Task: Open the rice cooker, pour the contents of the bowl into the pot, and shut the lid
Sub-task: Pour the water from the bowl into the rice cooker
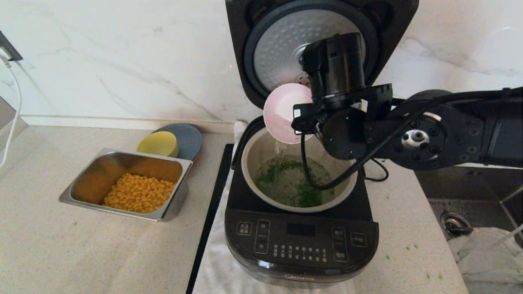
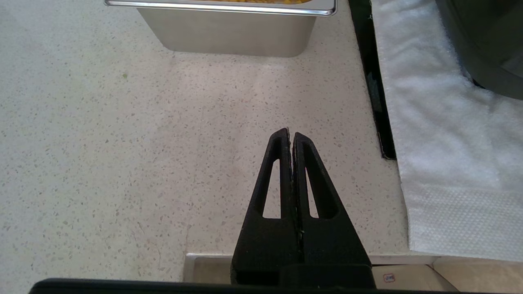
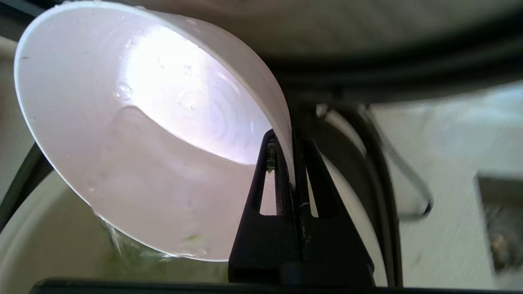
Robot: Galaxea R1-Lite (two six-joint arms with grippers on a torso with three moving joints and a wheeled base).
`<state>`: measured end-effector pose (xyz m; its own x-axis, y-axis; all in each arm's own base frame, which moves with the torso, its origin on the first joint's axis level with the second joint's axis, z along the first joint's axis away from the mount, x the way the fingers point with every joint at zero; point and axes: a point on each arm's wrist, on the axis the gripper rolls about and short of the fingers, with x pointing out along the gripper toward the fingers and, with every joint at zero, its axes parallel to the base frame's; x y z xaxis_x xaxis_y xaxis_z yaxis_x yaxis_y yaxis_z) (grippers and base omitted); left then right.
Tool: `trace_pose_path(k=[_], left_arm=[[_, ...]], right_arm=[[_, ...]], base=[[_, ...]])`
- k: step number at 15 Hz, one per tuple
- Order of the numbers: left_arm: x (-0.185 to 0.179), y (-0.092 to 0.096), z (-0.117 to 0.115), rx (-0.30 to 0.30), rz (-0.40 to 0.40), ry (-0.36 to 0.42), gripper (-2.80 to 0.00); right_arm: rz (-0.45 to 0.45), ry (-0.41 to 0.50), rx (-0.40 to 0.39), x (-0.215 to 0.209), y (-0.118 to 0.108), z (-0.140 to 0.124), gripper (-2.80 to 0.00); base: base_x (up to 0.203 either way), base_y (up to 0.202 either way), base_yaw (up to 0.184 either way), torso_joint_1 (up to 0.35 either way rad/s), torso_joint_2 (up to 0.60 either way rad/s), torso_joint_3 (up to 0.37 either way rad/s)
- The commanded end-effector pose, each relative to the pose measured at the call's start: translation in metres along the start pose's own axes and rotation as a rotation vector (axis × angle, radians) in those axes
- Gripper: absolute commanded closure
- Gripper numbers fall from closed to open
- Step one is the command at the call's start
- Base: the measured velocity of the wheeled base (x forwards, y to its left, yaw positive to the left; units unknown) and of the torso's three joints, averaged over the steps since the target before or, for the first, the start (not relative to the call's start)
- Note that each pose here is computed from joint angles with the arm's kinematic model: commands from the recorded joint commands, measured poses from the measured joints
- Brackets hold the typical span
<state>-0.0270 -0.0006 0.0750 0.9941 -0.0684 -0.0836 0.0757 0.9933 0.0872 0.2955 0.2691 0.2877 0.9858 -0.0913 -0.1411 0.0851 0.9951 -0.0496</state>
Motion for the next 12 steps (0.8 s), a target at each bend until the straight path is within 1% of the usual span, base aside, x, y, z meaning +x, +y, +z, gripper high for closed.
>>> trace_pose_path(k=[1,4,6,7,8,10,12], left_arm=[[0.0,0.0,0.0,0.0,0.0,-0.001,0.0],[0.0,0.0,0.0,0.0,0.0,-0.001,0.0],[0.0,0.0,0.0,0.0,0.0,-0.001,0.0],[0.0,0.0,0.0,0.001,0.0,-0.001,0.0],[0.0,0.0,0.0,0.0,-0.001,0.0,0.0],[0.0,0.0,0.0,0.002,0.0,-0.001,0.0],[0.0,0.0,0.0,0.0,0.0,0.0,0.0]], right_arm=[[-0.013,-0.113,-0.027,0.004,0.009,-0.008,0.0],[-0.057,-0.275,-0.086,0.008,0.012,-0.022,0.0],[-0.112,-0.409,-0.096,0.009,0.012,-0.028,0.0],[-0.144,-0.451,-0.126,0.01,0.013,-0.036,0.0],[-0.155,-0.454,-0.163,0.011,0.013,-0.044,0.0],[-0.156,-0.47,-0.149,0.005,0.009,-0.038,0.0],[-0.134,-0.48,-0.138,-0.008,0.007,-0.033,0.0]], base=[[0.0,0.0,0.0,0.0,0.0,0.0],[0.0,0.0,0.0,0.0,0.0,0.0],[0.0,0.0,0.0,0.0,0.0,0.0],[0.0,0.0,0.0,0.0,0.0,0.0],[0.0,0.0,0.0,0.0,0.0,0.0],[0.0,0.0,0.0,0.0,0.0,0.0],[0.0,0.0,0.0,0.0,0.0,0.0]])
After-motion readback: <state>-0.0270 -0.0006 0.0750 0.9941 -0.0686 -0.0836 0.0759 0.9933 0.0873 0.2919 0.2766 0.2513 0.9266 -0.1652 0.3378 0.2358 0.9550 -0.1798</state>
